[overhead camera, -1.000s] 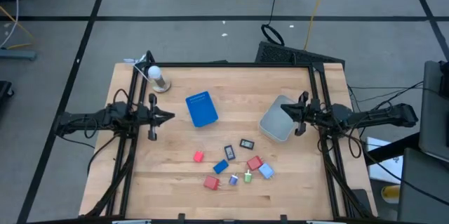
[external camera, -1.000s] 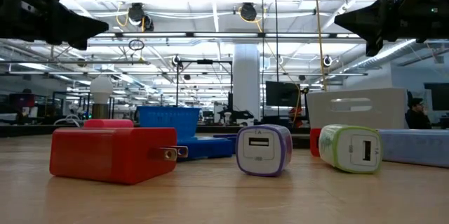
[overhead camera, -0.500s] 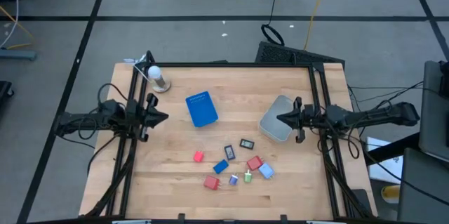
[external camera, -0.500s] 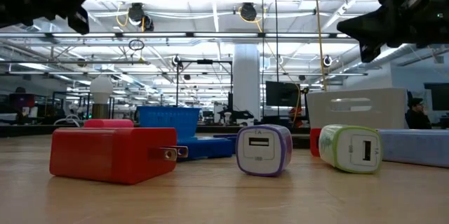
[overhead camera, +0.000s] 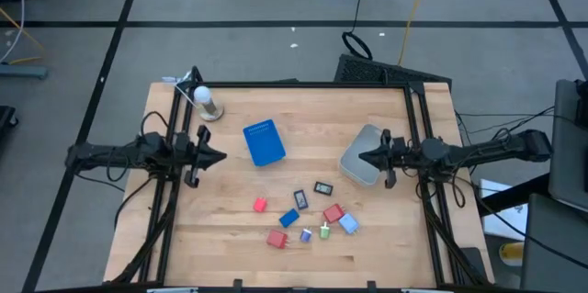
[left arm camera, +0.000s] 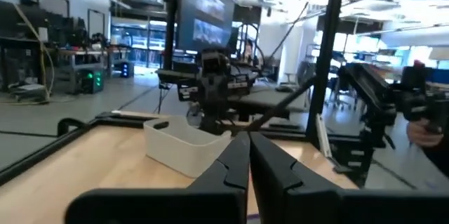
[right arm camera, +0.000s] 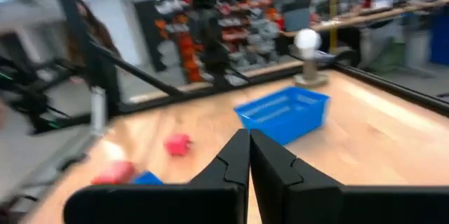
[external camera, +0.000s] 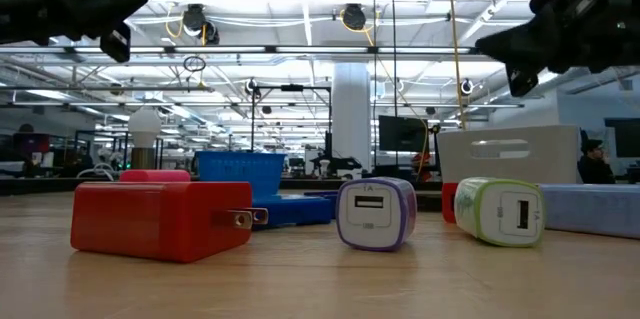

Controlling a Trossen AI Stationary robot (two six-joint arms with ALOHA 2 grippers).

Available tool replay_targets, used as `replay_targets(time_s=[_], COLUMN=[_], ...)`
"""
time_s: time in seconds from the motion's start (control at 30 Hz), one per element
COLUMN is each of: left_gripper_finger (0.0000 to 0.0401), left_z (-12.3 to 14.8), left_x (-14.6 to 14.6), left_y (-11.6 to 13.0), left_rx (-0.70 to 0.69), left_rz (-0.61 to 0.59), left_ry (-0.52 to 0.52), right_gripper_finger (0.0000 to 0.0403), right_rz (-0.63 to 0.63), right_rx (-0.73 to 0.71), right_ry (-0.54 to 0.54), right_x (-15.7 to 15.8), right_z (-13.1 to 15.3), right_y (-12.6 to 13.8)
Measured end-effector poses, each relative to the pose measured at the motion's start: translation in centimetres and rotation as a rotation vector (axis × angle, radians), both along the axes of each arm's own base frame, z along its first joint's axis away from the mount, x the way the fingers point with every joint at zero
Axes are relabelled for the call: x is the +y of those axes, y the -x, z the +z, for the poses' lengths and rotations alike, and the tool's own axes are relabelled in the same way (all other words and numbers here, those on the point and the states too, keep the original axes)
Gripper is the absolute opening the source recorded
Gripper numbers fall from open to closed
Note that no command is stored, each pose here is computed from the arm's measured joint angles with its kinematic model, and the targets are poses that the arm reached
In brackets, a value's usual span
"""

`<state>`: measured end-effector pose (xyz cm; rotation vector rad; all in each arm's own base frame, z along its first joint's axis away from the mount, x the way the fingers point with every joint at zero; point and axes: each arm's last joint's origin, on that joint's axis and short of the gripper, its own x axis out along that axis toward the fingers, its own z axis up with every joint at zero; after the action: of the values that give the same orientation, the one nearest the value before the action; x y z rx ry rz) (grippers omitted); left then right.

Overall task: Pick & Place Office items
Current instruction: Put the light blue charger adapter into the gray bin

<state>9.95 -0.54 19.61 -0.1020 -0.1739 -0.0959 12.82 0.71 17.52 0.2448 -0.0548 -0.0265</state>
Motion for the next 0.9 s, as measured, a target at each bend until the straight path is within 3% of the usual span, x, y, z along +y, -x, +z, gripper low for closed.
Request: replay_targets(time_s=[0.1, 0.2, 0.37, 0.5, 0.63, 0.73, 0.9], left_gripper_finger=[0.0008, 0.0004, 0.0004, 0.0003, 0.0002, 0.0002, 0.0004], left_z=[0.0, -0.2, 0.7, 1.3, 0.6, -0.5, -1.3], left_x=[0.0, 0.1, 0.3, 0.5, 0.6, 0.5, 0.5], left_y=[-0.2, -0.3, 0.0, 0.0, -0.4, -0.8, -1.5], left_rx=[0.009, 0.029, 0.089, 0.088, 0.175, 0.294, 0.376], left_rz=[0.041, 0.088, 0.146, 0.259, 0.271, 0.270, 0.276], left_ry=[0.105, 0.127, 0.012, -0.082, -0.102, -0.115, -0.090], right_gripper_finger=[0.0004, 0.0004, 0.0004, 0.0004, 0.0004, 0.0004, 0.0004], right_rz=[0.080, 0.110, 0.092, 0.074, 0.085, 0.038, -0.006], right_rx=[-0.034, -0.041, -0.064, -0.090, -0.073, -0.067, -0.003], right_ry=[-0.041, -0.026, -0.004, -0.014, -0.030, -0.016, -0.006], right_x=[0.3, 0.5, 0.7, 0.7, 1.0, 1.1, 1.5], right_z=[0.3, 0.3, 0.5, 0.7, 0.4, 0.3, -0.5], right_y=[-0.1, -0.2, -0.5, -0.7, -0.9, -1.1, -1.5])
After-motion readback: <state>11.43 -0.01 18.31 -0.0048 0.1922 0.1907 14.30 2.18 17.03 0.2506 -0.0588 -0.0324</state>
